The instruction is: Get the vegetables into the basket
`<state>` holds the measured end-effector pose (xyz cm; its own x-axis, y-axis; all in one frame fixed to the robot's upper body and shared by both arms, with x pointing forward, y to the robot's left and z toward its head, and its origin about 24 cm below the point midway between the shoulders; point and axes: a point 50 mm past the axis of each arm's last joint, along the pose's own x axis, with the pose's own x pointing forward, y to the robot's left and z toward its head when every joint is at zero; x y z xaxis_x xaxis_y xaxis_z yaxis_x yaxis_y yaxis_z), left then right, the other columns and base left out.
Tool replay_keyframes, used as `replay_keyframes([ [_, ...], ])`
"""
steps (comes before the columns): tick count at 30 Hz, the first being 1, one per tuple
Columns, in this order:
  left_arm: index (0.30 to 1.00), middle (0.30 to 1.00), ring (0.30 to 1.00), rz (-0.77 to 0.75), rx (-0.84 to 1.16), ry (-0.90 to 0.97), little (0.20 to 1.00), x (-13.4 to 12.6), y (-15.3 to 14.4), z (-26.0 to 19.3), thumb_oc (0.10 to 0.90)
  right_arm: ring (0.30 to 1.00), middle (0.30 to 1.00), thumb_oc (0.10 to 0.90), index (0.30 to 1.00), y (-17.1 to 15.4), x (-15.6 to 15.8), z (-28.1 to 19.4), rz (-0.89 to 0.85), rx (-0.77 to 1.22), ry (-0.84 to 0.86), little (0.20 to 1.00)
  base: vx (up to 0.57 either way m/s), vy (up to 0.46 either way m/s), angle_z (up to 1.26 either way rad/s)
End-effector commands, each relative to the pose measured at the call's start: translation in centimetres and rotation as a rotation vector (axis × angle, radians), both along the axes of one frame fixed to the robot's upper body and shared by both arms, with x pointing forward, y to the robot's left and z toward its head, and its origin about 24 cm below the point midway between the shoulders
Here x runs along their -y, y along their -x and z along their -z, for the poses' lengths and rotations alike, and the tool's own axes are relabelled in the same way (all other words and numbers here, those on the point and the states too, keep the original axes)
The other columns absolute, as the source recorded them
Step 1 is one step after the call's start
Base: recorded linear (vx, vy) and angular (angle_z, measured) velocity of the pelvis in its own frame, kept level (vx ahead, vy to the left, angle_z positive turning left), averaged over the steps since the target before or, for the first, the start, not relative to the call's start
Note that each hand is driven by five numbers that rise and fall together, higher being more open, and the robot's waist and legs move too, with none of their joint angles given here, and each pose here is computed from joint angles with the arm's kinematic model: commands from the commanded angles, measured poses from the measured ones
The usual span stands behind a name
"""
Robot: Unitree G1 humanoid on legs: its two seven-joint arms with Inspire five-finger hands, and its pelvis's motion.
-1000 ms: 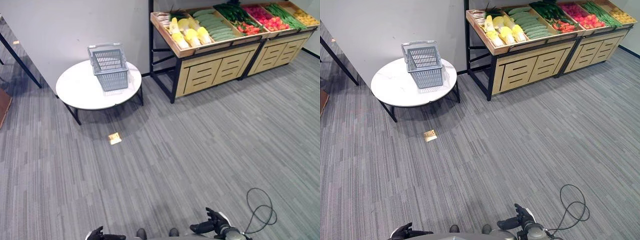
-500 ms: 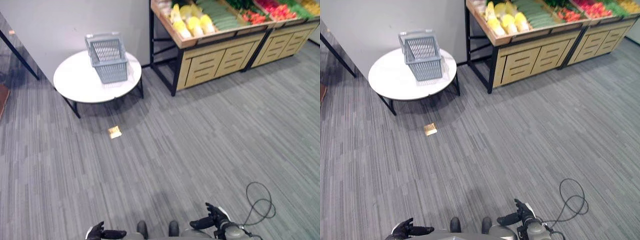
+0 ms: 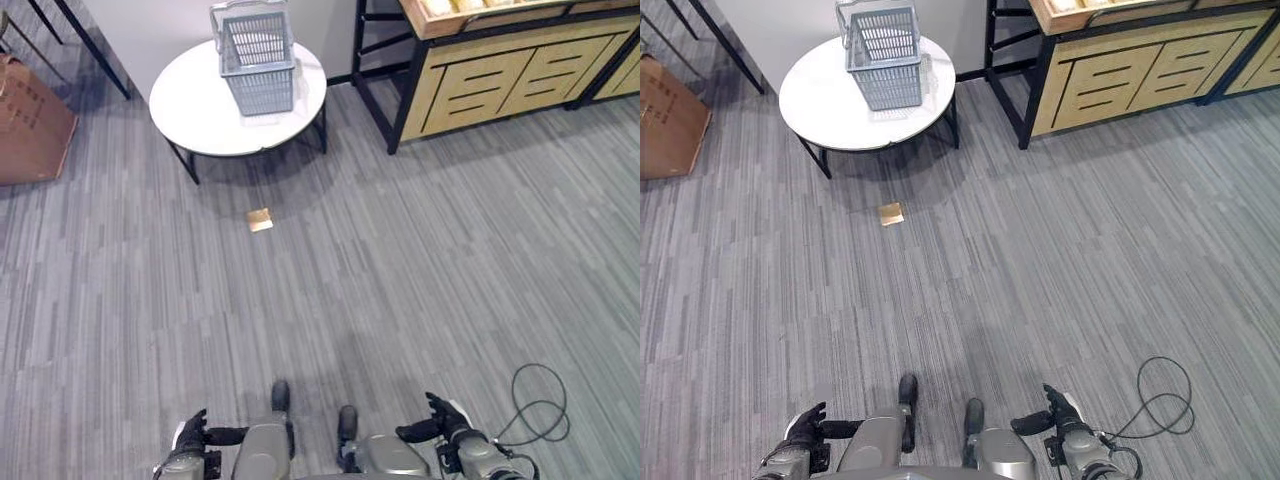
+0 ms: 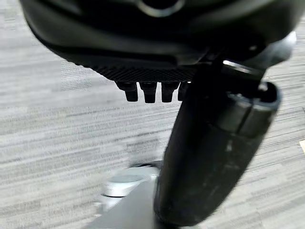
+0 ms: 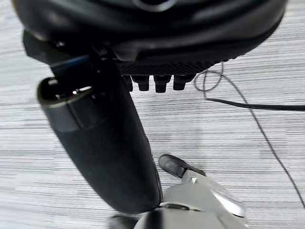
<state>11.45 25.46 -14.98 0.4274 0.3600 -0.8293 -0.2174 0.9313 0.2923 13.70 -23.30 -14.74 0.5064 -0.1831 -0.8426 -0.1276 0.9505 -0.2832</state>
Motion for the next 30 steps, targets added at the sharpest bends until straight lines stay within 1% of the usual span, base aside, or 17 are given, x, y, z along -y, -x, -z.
replay_keyframes([
  [1,1.000,1.000,1.000,0.028,0.027,-0.016,1.000,0.3,-0.2,-0.1,0.900,1.000,1.000,0.900,1.000,1.7,1.9,0.0,0.020,-0.019,0.055,1.000,0.23,0.095,-0.40],
  [6,1.000,1.000,1.000,0.013,0.007,-0.011,1.000,0.3,0.7,0.2,0.900,1.000,1.000,0.900,1.000,2.6,1.6,0.3,0.023,-0.049,0.046,1.000,0.29,0.209,-0.54],
  [13,1.000,1.000,1.000,0.054,0.019,-0.036,1.000,-0.4,-0.3,-0.3,0.900,1.000,1.000,0.900,1.000,3.0,0.2,0.9,0.001,-0.079,0.006,1.000,0.21,0.241,-0.20],
  [15,1.000,1.000,1.000,0.059,0.023,-0.041,1.000,-0.7,-0.5,-0.5,0.900,1.000,1.000,0.900,1.000,2.6,-0.2,0.8,-0.012,-0.068,-0.004,1.000,0.21,0.281,-0.17],
  [17,1.000,1.000,1.000,0.061,0.035,-0.047,1.000,-1.1,-1.0,-0.7,0.900,1.000,1.000,0.900,1.000,1.3,-0.7,0.5,-0.031,-0.031,-0.016,1.000,0.19,0.277,-0.08],
  [21,1.000,1.000,1.000,0.031,0.036,-0.059,1.000,-2.0,-0.8,-1.0,0.900,1.000,1.000,0.900,1.000,0.0,-1.3,0.1,-0.059,0.016,-0.031,1.000,0.21,0.249,-0.05],
  [23,1.000,1.000,1.000,0.023,0.041,-0.060,1.000,-2.1,-0.8,-1.0,0.900,1.000,1.000,0.900,1.000,-0.2,-1.4,0.0,-0.063,0.023,-0.035,1.000,0.27,0.084,0.08],
  [26,1.000,1.000,1.000,0.036,0.016,-0.044,1.000,-1.4,-0.4,-0.6,0.900,1.000,1.000,0.900,1.000,-0.3,-1.7,0.0,-0.056,0.033,-0.041,1.000,0.48,-0.072,0.56],
  [29,1.000,1.000,1.000,0.030,-0.009,-0.029,1.000,-1.1,0.4,-0.2,0.900,1.000,1.000,0.900,1.000,0.4,-1.3,0.2,-0.055,0.007,-0.032,1.000,0.36,-0.178,0.88],
  [30,1.000,1.000,1.000,0.039,-0.029,-0.022,1.000,-0.9,0.9,0.0,0.900,1.000,1.000,0.900,1.000,1.2,-0.6,0.4,-0.041,-0.016,-0.019,1.000,0.28,-0.254,0.71],
])
